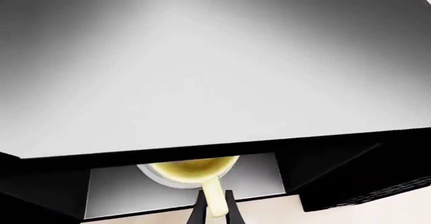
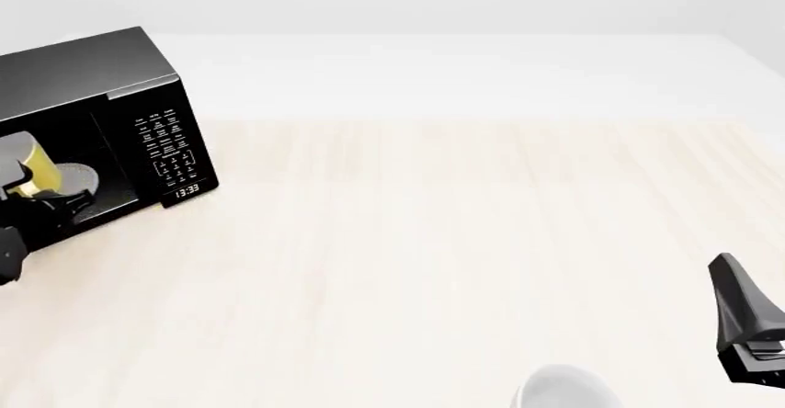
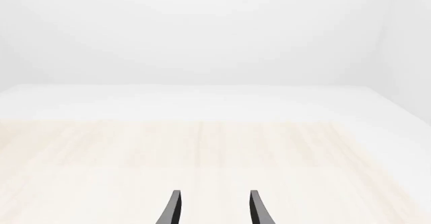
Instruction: Put the yellow and white mug in the microwave and close it.
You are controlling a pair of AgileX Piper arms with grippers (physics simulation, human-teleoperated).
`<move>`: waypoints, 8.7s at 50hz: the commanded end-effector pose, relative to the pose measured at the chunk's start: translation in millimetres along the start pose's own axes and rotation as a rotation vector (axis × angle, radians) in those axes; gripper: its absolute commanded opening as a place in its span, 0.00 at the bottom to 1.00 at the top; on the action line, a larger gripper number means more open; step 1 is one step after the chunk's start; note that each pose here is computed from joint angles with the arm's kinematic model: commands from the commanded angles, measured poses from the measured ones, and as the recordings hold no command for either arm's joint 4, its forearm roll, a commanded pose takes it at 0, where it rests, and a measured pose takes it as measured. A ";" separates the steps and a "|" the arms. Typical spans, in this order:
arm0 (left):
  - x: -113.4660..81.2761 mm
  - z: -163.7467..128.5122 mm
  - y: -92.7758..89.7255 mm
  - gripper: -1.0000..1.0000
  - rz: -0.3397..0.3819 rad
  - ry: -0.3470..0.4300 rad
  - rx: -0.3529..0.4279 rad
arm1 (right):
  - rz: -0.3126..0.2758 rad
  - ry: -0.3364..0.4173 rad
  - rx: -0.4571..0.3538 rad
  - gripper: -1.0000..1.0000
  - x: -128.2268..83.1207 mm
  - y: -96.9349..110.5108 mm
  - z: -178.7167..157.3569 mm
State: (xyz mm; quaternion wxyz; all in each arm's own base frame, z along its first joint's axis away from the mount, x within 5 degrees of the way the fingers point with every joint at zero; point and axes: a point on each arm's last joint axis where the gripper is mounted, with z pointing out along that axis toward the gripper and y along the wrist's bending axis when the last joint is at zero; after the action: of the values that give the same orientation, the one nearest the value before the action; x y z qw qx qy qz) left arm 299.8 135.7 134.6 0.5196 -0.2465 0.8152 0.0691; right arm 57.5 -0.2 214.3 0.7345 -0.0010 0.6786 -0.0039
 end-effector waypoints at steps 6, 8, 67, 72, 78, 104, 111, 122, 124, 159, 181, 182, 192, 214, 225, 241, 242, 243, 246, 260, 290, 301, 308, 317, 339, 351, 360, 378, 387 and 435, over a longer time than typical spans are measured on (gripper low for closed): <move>-15.1 12.3 10.1 0.00 -0.016 -0.016 -0.029 | 0.000 0.000 0.000 1.00 0.3 0.0 -0.1; -14.0 14.7 10.4 0.00 -0.016 -0.012 -0.030 | 0.000 0.000 0.000 1.00 0.3 0.0 -0.1; 8.7 30.3 11.4 1.00 0.035 0.053 -0.032 | 0.000 0.000 0.000 1.00 0.3 0.0 -0.1; 11.3 28.8 8.1 1.00 0.036 0.060 -0.023 | 0.000 0.000 0.000 1.00 0.3 0.0 -0.1; 17.2 21.4 0.8 1.00 0.039 0.077 -0.005 | 0.000 0.000 0.000 1.00 0.3 0.0 -0.1; 14.7 -50.5 -11.9 1.00 0.040 0.054 0.038 | 0.000 0.000 0.000 1.00 0.2 0.0 -0.1; 6.0 -71.6 -14.9 1.00 0.048 0.020 0.051 | 0.000 0.000 0.000 1.00 0.3 0.0 -0.1; -10.1 -106.8 -19.7 1.00 0.060 -0.041 0.075 | 0.000 0.000 0.000 1.00 0.3 0.0 -0.1; -12.1 -112.8 -20.8 1.00 0.067 -0.051 0.081 | 0.000 0.000 0.000 1.00 0.3 0.0 -0.1; -45.1 -204.6 -16.3 1.00 0.123 -0.137 0.065 | 0.000 0.000 0.000 1.00 0.3 0.0 -0.1; -89.6 -269.2 -20.6 1.00 0.089 -0.217 0.072 | 0.000 0.000 0.000 1.00 0.3 0.0 -0.1; -91.8 -271.1 -20.6 1.00 0.089 -0.218 0.070 | 0.000 0.000 0.000 1.00 0.2 0.0 -0.1; -109.5 -290.2 -18.3 1.00 0.064 -0.253 0.039 | 0.000 0.000 0.000 1.00 0.3 0.0 -0.1; -125.8 -306.6 -2.1 1.00 -0.001 -0.309 -0.111 | 0.000 0.000 0.000 1.00 0.3 0.0 -0.1; -130.2 -306.9 7.2 1.00 -0.053 -0.313 -0.185 | 0.000 0.000 0.000 1.00 0.3 0.0 -0.1; -132.6 -291.9 32.2 1.00 -0.152 -0.295 -0.331 | 0.000 0.000 0.000 1.00 0.3 0.0 -0.1; -133.1 -291.0 35.2 1.00 -0.156 -0.294 -0.349 | 0.000 0.000 0.000 1.00 0.3 0.0 -0.1; -133.4 -289.5 38.0 1.00 -0.158 -0.289 -0.363 | 0.000 0.000 0.000 1.00 0.3 0.0 -0.1; -133.9 -288.2 42.0 1.00 -0.166 -0.292 -0.385 | 0.000 0.000 0.000 1.00 0.2 0.0 -0.1; -134.9 -280.7 61.3 1.00 -0.200 -0.267 -0.475 | 0.000 0.000 0.000 1.00 0.3 0.0 -0.1; -120.9 -259.0 105.2 1.00 -0.284 -0.169 -0.624 | 0.000 0.000 0.000 1.00 0.2 0.0 -0.1; -109.5 -249.5 127.8 1.00 -0.280 -0.116 -0.688 | 0.000 0.000 0.000 1.00 0.3 0.0 -0.1; -94.1 -236.7 149.6 1.00 -0.267 -0.033 -0.730 | 0.000 0.000 0.000 1.00 0.2 0.0 -0.1; -81.1 -227.6 163.4 1.00 -0.241 0.025 -0.750 | 0.000 0.000 0.000 1.00 0.3 0.0 -0.1; -49.2 -196.6 166.2 1.00 -0.213 0.143 -0.690 | 0.000 0.000 0.000 1.00 0.3 0.0 -0.1; -40.0 -177.6 149.6 1.00 -0.182 0.185 -0.605 | 0.000 0.000 0.000 1.00 0.3 0.0 -0.1; -35.7 -165.9 149.6 1.00 -0.172 0.205 -0.582 | 0.000 0.000 0.000 1.00 0.2 0.0 -0.1; -27.8 -131.1 123.0 1.00 -0.141 0.247 -0.453 | 0.000 0.000 0.000 1.00 0.3 0.0 -0.1; -21.1 -122.0 123.9 1.00 -0.129 0.265 -0.442 | 0.000 0.000 0.000 1.00 0.3 0.0 -0.1; -29.5 -122.9 56.9 1.00 -0.051 0.199 -0.242 | 0.000 0.000 0.000 1.00 0.3 0.0 -0.1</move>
State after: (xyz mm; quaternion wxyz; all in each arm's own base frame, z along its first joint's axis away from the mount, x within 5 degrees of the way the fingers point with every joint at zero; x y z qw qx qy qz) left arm 178.5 164.1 195.9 0.3820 -0.3526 0.8430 0.1383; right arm 57.5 -0.2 214.3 0.7345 -0.0010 0.6786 -0.0039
